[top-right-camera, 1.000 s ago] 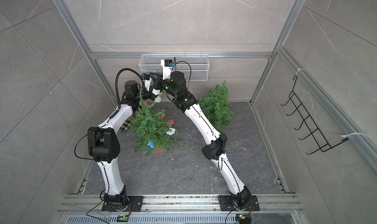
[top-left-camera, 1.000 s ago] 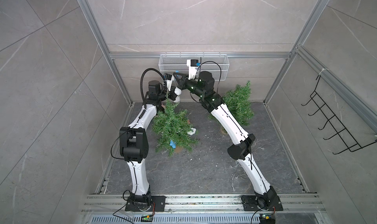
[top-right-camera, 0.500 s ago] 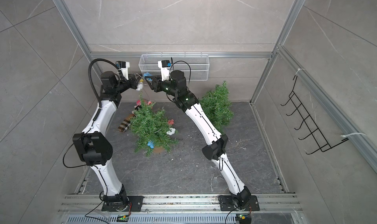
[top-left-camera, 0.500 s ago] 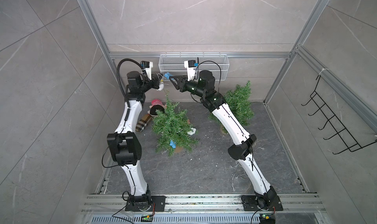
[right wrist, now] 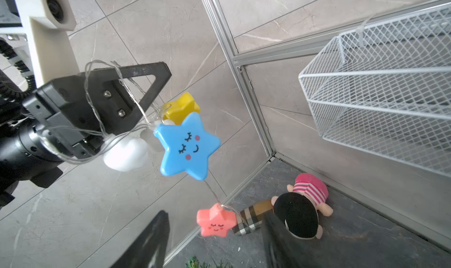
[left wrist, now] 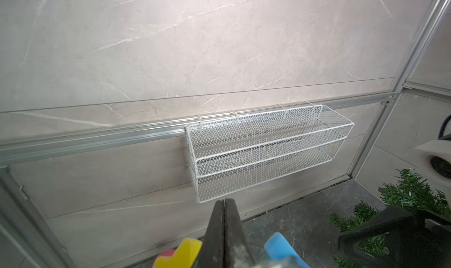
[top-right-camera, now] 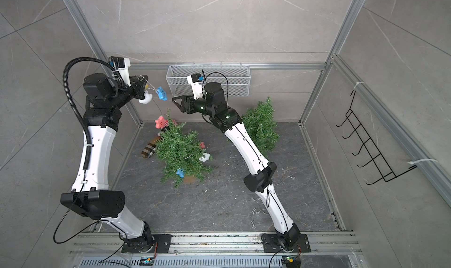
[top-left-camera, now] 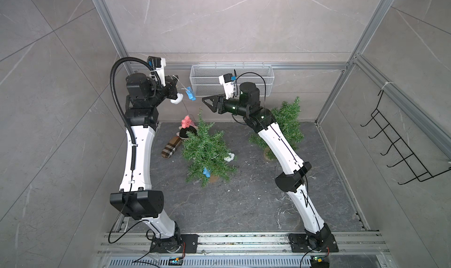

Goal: Wrap string light around the christmas tree
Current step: Wrap the light string around the Christmas tree.

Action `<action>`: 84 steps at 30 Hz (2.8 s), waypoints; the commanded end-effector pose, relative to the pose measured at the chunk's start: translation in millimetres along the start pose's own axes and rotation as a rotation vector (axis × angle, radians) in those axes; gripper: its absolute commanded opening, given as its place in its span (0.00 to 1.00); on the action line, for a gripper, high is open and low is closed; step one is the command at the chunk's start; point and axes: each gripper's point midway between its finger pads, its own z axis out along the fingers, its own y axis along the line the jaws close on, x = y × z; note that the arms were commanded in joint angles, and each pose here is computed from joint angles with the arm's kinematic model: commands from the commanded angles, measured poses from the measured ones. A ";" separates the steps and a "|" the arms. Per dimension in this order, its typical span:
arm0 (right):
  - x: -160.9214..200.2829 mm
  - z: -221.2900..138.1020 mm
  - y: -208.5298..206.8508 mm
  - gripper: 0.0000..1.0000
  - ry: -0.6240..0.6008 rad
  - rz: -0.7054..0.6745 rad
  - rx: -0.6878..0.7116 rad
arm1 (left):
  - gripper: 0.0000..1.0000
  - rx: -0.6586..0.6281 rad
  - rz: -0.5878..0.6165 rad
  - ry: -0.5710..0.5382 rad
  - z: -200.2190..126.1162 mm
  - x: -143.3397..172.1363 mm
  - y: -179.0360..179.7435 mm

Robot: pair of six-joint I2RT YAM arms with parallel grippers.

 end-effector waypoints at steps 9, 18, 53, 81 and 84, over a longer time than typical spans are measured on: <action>-12.4 -49.8 23.3 0.65 0.084 -0.018 0.012 | 0.00 -0.177 0.043 0.051 -49.9 -28.0 8.5; 0.6 -78.0 10.9 0.67 0.063 0.009 0.067 | 0.00 -0.246 0.036 0.059 -88.5 -38.5 2.9; 120.4 -145.1 3.0 0.67 0.181 0.012 0.232 | 0.00 0.351 -0.059 0.121 -154.5 -14.4 -198.4; 185.2 -188.2 9.5 0.66 0.464 -0.056 0.262 | 0.56 0.216 -0.027 0.463 -161.7 125.6 -181.5; 187.0 -165.9 20.1 0.66 0.442 -0.089 0.213 | 0.50 0.108 -0.149 0.503 -158.7 135.7 -152.1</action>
